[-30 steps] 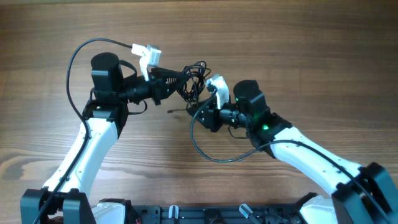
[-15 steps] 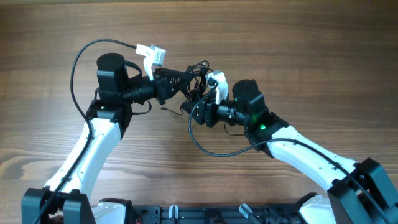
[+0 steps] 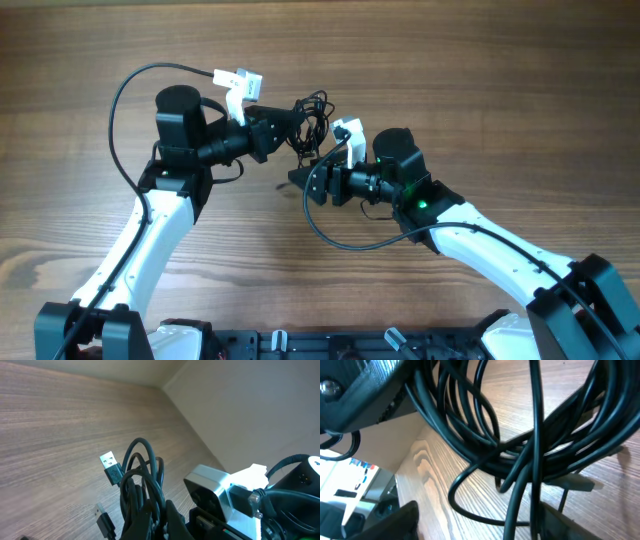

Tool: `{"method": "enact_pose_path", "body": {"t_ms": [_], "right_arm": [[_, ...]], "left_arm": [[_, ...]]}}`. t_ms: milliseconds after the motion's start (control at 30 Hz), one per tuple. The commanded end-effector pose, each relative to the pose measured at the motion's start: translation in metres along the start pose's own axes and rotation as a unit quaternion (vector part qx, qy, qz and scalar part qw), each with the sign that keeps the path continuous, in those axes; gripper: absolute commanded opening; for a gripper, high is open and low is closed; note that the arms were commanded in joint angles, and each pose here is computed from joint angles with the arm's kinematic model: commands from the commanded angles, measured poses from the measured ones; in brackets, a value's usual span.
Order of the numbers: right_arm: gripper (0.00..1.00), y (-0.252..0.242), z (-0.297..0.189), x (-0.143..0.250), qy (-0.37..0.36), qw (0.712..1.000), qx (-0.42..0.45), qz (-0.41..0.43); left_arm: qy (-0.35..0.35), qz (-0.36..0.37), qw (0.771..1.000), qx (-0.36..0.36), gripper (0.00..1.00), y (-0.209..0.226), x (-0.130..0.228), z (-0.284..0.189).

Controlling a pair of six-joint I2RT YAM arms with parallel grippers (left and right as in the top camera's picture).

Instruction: Untangle cables

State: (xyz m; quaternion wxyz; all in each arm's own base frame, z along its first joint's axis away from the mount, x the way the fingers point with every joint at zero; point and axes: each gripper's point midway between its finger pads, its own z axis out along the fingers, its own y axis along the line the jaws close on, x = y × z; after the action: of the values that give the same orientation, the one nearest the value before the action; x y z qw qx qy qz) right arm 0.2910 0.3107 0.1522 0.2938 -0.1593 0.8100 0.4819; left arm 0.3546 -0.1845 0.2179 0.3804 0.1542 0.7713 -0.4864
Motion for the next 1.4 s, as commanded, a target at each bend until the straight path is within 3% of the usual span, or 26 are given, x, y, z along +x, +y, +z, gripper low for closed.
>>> {"method": "enact_pose_path", "body": {"t_ms": [0,200,300,433,567,733,867,1067,1367], "right_arm": [[0.63,-0.014,0.003,-0.002,-0.014,0.999,0.033,0.011],[0.62,-0.019,0.005,-0.004,-0.027,0.998,0.058,0.007],[0.41,-0.027,0.006,-0.002,-0.036,0.995,0.092,0.024],[0.05,-0.046,0.003,0.008,-0.034,0.986,0.146,0.069],[0.04,-0.052,-0.004,0.02,-0.006,0.984,0.158,0.082],[0.04,-0.025,-0.019,0.014,0.02,0.995,0.086,0.043],[0.04,-0.01,-0.032,0.007,0.026,0.998,0.039,0.046],[0.04,0.013,-0.039,0.007,0.045,0.996,-0.028,0.068],[0.04,0.02,-0.04,0.004,0.046,0.992,-0.046,0.105]], "left_arm": [[0.002,-0.001,1.0,0.011,0.04,-0.016,-0.001,0.005],[-0.009,-0.021,0.999,-0.034,0.04,-0.01,-0.001,0.016],[-0.019,-0.029,0.997,-0.063,0.04,-0.004,-0.002,0.02],[-0.028,-0.023,0.996,-0.086,0.04,0.002,-0.004,0.021],[-0.032,-0.023,0.995,-0.096,0.04,0.013,-0.008,0.012],[0.011,0.09,0.996,-0.006,0.04,-0.007,0.004,0.002],[0.036,0.134,0.99,0.029,0.04,-0.015,0.018,0.0],[0.058,0.137,0.985,0.091,0.04,-0.037,0.033,0.0],[0.069,0.139,0.983,0.102,0.04,-0.046,0.04,0.007]]}}
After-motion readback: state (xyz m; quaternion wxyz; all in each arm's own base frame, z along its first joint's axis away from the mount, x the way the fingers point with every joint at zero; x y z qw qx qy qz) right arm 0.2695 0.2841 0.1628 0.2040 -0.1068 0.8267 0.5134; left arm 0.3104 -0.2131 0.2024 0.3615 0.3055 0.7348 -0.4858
